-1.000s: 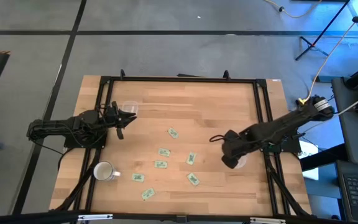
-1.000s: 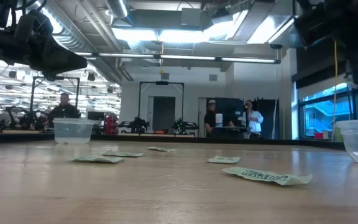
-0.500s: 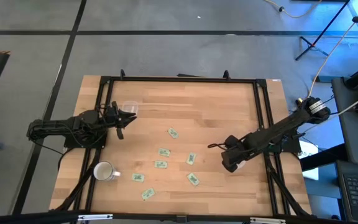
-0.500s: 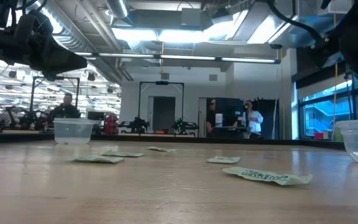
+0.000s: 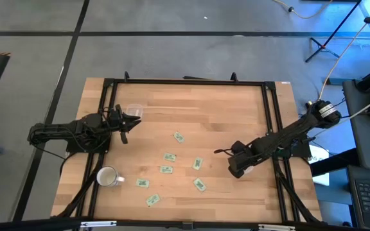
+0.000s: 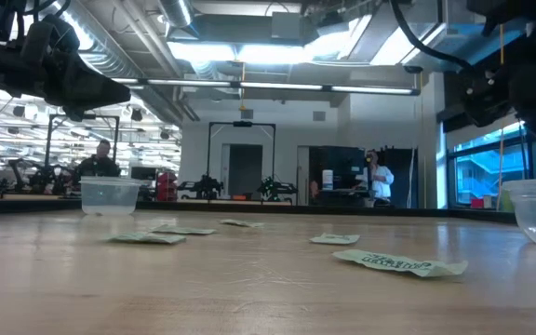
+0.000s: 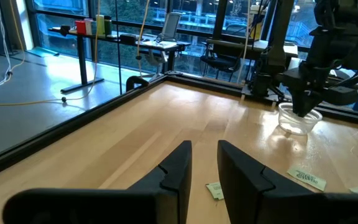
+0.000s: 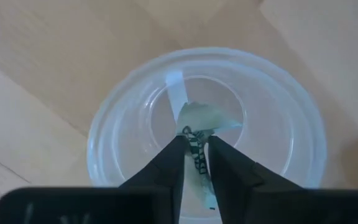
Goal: Pick and place Stevia / Truvia into bins
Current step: Put the stevia packet into the round transparent container
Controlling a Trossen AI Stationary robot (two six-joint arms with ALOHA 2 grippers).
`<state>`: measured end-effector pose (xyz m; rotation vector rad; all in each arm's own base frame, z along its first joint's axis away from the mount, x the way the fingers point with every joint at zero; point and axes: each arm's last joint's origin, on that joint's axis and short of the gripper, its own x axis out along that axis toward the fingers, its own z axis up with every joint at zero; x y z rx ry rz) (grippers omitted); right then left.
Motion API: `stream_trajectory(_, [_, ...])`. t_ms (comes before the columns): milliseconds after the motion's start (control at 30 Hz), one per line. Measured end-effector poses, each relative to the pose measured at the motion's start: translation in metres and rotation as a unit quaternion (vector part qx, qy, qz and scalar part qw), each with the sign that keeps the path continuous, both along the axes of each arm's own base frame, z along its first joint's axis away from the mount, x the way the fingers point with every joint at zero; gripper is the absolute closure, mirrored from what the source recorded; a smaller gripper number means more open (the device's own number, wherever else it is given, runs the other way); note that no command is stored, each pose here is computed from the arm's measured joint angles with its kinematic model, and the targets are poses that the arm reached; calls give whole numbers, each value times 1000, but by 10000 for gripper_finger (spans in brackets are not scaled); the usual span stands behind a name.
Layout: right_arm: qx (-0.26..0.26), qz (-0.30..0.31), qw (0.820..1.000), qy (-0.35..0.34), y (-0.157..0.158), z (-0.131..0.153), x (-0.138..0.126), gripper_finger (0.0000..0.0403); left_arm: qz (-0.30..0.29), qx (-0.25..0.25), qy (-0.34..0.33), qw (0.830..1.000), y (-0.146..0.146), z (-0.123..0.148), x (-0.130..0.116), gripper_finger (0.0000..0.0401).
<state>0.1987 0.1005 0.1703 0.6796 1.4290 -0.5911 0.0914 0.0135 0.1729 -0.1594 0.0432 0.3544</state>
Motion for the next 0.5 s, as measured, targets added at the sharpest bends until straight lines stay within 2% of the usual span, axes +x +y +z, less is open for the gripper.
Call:
stream_trajectory(300, [23, 4, 1000, 9, 1, 0, 0, 256, 0, 0, 0, 1000, 0, 0, 0, 329])
stream_trajectory(500, [20, 6, 1000, 14, 1, 0, -1, 232, 0, 0, 0, 1000, 0, 0, 0, 329])
